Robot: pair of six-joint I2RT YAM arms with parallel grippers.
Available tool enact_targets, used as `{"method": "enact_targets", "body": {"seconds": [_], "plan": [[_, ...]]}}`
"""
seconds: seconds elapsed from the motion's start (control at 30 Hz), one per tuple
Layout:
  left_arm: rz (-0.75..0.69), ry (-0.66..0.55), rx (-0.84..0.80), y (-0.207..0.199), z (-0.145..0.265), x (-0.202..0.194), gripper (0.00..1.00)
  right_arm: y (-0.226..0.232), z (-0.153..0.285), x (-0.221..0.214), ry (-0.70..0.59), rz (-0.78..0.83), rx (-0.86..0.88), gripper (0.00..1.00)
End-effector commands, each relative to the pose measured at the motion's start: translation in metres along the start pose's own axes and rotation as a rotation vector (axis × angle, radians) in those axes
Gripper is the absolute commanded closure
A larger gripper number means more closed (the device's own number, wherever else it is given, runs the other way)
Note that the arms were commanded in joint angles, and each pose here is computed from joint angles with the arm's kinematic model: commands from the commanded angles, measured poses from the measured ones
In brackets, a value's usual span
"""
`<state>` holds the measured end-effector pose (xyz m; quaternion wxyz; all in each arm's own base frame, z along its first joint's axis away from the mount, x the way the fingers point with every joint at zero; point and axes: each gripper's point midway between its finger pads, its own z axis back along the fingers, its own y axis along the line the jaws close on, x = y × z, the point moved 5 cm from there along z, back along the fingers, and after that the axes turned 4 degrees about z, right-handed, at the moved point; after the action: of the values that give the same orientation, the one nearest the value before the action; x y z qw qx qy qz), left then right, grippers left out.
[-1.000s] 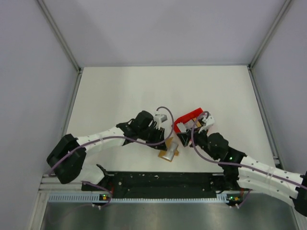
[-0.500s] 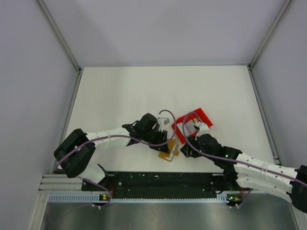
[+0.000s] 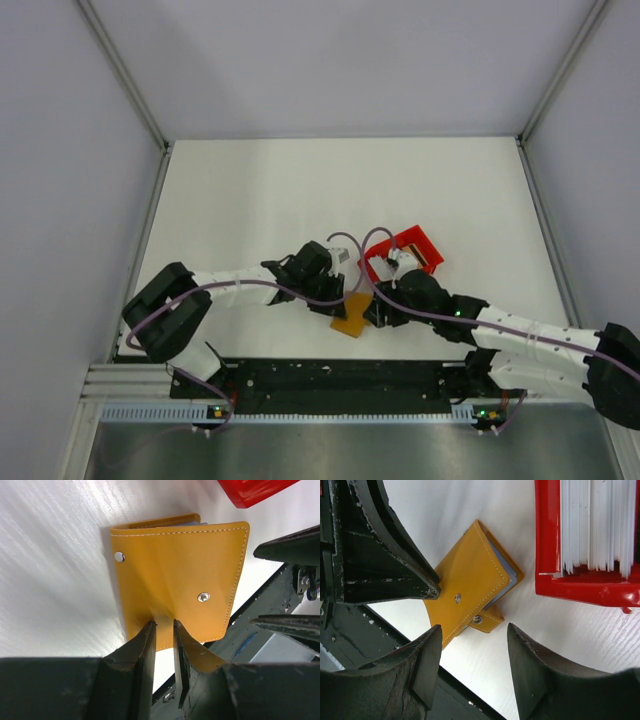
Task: Put the credit cards into the card holder
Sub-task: Close the card holder at the center of the board.
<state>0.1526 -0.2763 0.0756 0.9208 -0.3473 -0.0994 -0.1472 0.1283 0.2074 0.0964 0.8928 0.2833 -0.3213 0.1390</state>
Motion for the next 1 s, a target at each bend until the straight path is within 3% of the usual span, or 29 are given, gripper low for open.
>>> {"method": "enact_targets", "body": {"seconds": [0.0, 0.23, 0.5, 0.63, 0.73, 0.8, 0.97], "plan": [[0.008, -0.064, 0.038, 0.001, 0.000, 0.010, 0.75, 0.017, -0.001, 0.020, -0.037, 0.014, 0.067, 0.45], [0.019, -0.102, 0.062, 0.002, 0.006, 0.014, 0.74, 0.017, -0.005, 0.016, 0.010, 0.051, 0.064, 0.45], [-0.010, -0.099, 0.036, -0.003, 0.006, 0.016, 0.74, 0.004, 0.011, 0.008, -0.159, 0.430, 0.209, 0.35], [-0.027, -0.099, 0.029, -0.006, 0.006, 0.021, 0.74, -0.003, 0.010, 0.001, -0.233, 0.495, 0.234, 0.31], [-0.037, -0.098, 0.025, -0.009, 0.007, 0.023, 0.74, 0.004, 0.011, -0.008, -0.213, 0.580, 0.328, 0.31], [-0.040, -0.101, 0.024, -0.010, 0.008, 0.024, 0.74, -0.004, 0.006, -0.007, -0.226, 0.544, 0.264, 0.32], [-0.044, -0.100, 0.022, -0.010, 0.007, 0.024, 0.76, -0.004, -0.005, -0.013, -0.202, 0.605, 0.297, 0.35]]}}
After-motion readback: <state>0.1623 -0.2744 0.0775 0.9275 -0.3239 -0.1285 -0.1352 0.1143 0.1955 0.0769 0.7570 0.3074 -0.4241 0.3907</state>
